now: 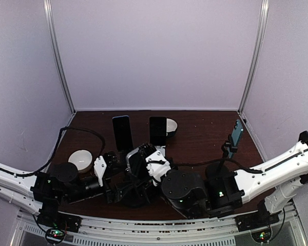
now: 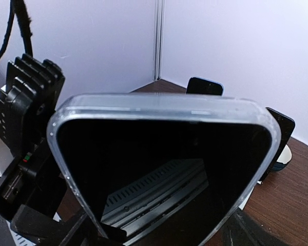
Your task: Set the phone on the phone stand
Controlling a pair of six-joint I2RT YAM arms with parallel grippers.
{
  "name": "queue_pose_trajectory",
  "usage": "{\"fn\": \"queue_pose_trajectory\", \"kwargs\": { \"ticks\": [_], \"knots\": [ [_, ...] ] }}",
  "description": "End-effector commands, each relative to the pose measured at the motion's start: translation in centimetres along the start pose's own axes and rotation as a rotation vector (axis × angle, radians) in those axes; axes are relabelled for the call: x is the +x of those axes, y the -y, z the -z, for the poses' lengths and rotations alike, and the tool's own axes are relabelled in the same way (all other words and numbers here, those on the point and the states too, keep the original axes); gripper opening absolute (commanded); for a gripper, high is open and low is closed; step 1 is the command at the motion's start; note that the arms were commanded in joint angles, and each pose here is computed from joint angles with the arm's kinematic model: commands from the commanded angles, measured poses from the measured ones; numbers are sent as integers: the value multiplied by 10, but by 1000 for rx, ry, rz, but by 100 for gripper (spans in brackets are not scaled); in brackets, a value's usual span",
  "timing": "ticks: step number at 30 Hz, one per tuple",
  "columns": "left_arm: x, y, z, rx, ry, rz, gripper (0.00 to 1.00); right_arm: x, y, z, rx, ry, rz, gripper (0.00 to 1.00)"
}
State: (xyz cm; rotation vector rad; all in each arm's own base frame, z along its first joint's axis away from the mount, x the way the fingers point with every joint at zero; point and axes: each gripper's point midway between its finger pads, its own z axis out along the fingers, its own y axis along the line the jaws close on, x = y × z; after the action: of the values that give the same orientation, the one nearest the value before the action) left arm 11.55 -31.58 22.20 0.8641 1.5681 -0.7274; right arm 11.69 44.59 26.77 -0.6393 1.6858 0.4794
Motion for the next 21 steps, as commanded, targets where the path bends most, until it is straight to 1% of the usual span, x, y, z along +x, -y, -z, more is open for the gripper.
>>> {"fn": "queue_pose_trajectory", "kwargs": {
  "ticks": [1,4,7,11,13,16,17,19,21],
  "knots": [
    [-7,-16,7,-69,1,8,68,-26,30,22,62,63,-77,0],
    [-13,-15,7,-70,2,-1,68,-24,38,20,81,39,-62,0],
    [-17,-12,5,-60,-4,2,69,-21,45,16,65,9,-54,0],
    [-4,-16,2,-90,-55,16,68,-14,55,13,23,-44,-43,0],
    [4,-23,4,-126,-76,40,70,-8,63,15,25,-80,-41,0],
    [11,-23,3,-130,-103,54,70,5,78,20,22,-135,-53,0],
    [13,-23,2,-131,-111,53,70,16,80,19,-6,-179,-58,0],
    [14,-22,-1,-135,-126,43,68,43,95,13,4,-297,-83,0],
    [13,-21,-4,-139,-127,35,62,78,111,7,32,-442,-91,0]
  ]
}}
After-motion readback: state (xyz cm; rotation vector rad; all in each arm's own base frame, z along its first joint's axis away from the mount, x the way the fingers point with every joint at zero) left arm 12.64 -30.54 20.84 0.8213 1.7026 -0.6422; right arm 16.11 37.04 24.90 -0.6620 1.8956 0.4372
